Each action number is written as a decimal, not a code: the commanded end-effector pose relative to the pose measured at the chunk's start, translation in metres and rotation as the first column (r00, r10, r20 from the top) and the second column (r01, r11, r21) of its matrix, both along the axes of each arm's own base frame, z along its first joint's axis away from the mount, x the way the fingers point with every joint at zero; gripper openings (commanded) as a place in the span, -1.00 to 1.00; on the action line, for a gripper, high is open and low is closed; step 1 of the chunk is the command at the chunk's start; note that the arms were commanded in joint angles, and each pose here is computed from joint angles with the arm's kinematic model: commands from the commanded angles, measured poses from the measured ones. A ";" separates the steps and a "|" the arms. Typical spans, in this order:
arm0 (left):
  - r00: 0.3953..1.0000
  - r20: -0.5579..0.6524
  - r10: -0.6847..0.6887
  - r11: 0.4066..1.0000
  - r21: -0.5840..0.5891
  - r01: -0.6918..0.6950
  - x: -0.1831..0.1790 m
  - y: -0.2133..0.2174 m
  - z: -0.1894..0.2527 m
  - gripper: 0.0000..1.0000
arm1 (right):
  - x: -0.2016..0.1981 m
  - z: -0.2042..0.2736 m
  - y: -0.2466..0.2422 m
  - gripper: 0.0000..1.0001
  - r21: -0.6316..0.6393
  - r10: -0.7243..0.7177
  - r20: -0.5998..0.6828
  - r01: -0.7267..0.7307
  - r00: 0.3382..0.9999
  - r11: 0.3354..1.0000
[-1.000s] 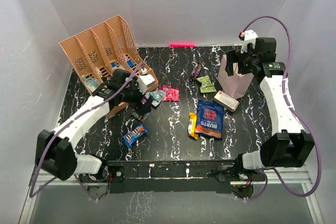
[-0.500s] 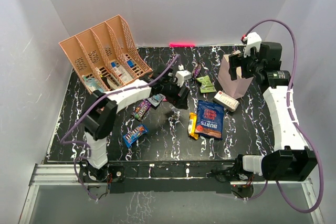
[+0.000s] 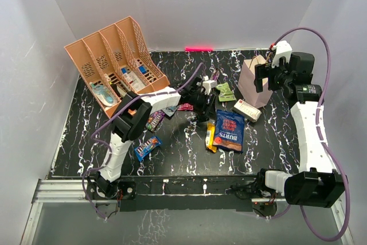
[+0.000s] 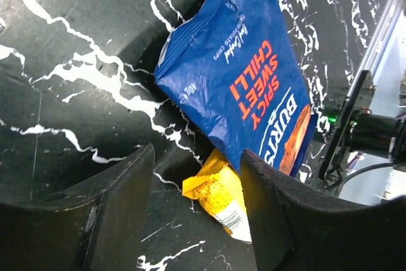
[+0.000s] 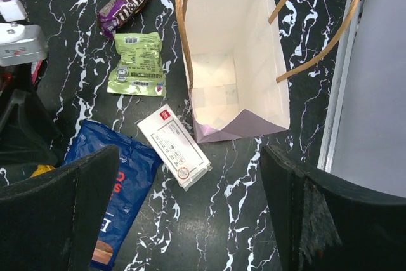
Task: Place the snacks into the paper bag
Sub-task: Pick up the snack from the center of the board.
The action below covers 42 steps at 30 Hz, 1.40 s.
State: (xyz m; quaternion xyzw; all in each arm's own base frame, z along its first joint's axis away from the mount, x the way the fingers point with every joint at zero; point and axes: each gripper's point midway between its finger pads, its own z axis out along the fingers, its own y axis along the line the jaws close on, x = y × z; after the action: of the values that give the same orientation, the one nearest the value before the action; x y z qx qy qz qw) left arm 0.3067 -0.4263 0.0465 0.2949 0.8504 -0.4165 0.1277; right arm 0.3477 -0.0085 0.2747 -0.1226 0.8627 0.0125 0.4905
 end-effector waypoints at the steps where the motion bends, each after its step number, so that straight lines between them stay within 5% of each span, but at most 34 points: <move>1: 0.997 -0.074 -0.027 0.994 -0.104 0.019 -0.006 -0.022 0.025 0.06 | 0.004 0.018 0.001 0.95 0.004 0.018 0.084 -0.019 0.996 1.000; 17: 0.983 -0.173 -0.058 0.991 -0.129 0.036 -0.023 -0.039 0.006 -0.49 | 0.001 0.014 0.004 0.97 0.030 0.032 0.080 -0.034 0.996 0.999; 24: 0.977 -0.197 -0.083 0.986 -0.159 0.052 -0.024 -0.044 0.012 -1.00 | 0.000 0.014 0.005 0.97 0.026 0.048 0.081 -0.050 0.996 0.998; 35: 0.967 0.113 -0.227 0.937 -0.247 0.248 -0.019 -0.032 0.095 -1.00 | -0.011 0.008 0.041 0.93 0.081 0.270 0.060 -0.274 0.961 0.958; 42: 0.832 0.443 -0.335 0.845 -0.251 0.473 -0.043 0.005 0.149 -1.00 | -0.031 0.007 0.068 0.81 0.093 0.466 0.067 -0.471 0.882 0.877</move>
State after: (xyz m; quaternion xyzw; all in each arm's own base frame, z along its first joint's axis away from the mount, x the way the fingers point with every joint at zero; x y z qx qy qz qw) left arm 0.2827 -0.4414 0.1179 0.4095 0.7467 -0.5015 0.1523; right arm 0.3279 0.0392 0.2679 -0.2319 0.8329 0.1348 0.4841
